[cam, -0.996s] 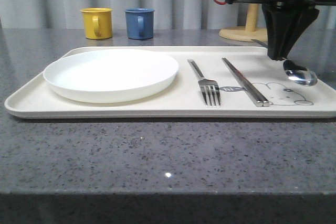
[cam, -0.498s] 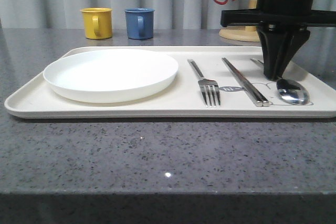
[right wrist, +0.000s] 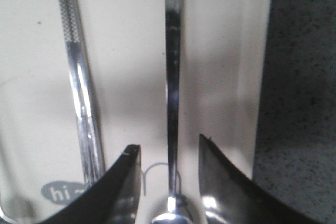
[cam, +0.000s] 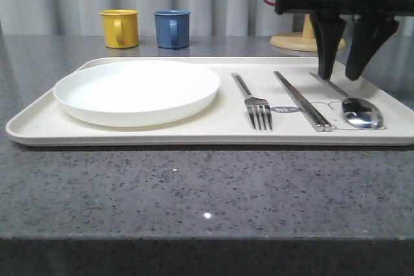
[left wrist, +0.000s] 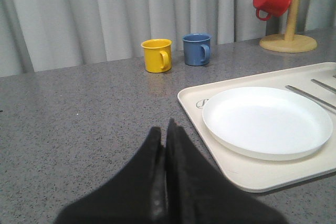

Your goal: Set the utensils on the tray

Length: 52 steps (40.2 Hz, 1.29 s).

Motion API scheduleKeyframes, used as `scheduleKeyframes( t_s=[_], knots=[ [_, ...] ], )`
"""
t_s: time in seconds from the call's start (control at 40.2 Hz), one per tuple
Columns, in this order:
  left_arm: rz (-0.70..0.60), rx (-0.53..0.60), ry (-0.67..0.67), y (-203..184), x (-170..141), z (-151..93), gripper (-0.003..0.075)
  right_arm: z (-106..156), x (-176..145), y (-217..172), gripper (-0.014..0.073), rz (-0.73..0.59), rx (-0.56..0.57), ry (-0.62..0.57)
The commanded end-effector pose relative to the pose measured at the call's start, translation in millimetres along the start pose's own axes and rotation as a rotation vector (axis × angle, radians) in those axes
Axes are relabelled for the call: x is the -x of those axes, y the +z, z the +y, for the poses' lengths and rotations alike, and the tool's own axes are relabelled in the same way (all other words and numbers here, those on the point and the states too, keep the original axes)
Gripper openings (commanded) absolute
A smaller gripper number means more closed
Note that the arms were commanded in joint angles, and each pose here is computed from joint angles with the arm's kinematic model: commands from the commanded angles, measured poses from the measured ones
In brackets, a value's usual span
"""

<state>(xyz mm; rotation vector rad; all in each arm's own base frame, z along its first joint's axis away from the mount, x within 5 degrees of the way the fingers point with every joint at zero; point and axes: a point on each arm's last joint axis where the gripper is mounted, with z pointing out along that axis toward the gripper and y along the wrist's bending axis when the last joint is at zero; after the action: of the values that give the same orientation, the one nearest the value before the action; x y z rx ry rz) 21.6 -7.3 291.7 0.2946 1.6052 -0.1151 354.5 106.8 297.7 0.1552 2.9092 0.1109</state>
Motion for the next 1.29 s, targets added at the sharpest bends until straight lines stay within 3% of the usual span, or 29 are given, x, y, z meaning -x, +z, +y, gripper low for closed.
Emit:
scheduleKeyframes(
  t_s=[0.0,0.124,0.274,0.498,0.747,1.046,1.27],
  knots=[
    [-0.094,0.010,-0.016,-2,14,1,-0.0018,-8,-14,-60,0.0298,-0.106,0.017,-0.035],
    [-0.094,0.010,-0.016,-2,14,1,-0.0018,-15,-29,-99,0.0253,-0.204,0.049,-0.107],
    [-0.094,0.010,-0.016,-2,14,1,-0.0018,-24,-50,-131,0.0112,-0.284,0.067,-0.172],
    [-0.094,0.010,-0.016,-2,14,1,-0.0018,-44,-98,-144,-0.0049,-0.479,0.128,-0.182],
    [-0.094,0.010,-0.016,-2,14,1,-0.0018,-72,-164,-122,-0.0061,-0.734,0.193,-0.229],
    [-0.094,0.010,-0.016,-2,14,1,-0.0018,-101,-235,-91,-0.0061,-0.919,0.235,-0.241],
    [-0.094,0.010,-0.016,-2,14,1,-0.0018,-117,-268,-76,-0.0061,-1.118,0.238,-0.268]
  ],
)
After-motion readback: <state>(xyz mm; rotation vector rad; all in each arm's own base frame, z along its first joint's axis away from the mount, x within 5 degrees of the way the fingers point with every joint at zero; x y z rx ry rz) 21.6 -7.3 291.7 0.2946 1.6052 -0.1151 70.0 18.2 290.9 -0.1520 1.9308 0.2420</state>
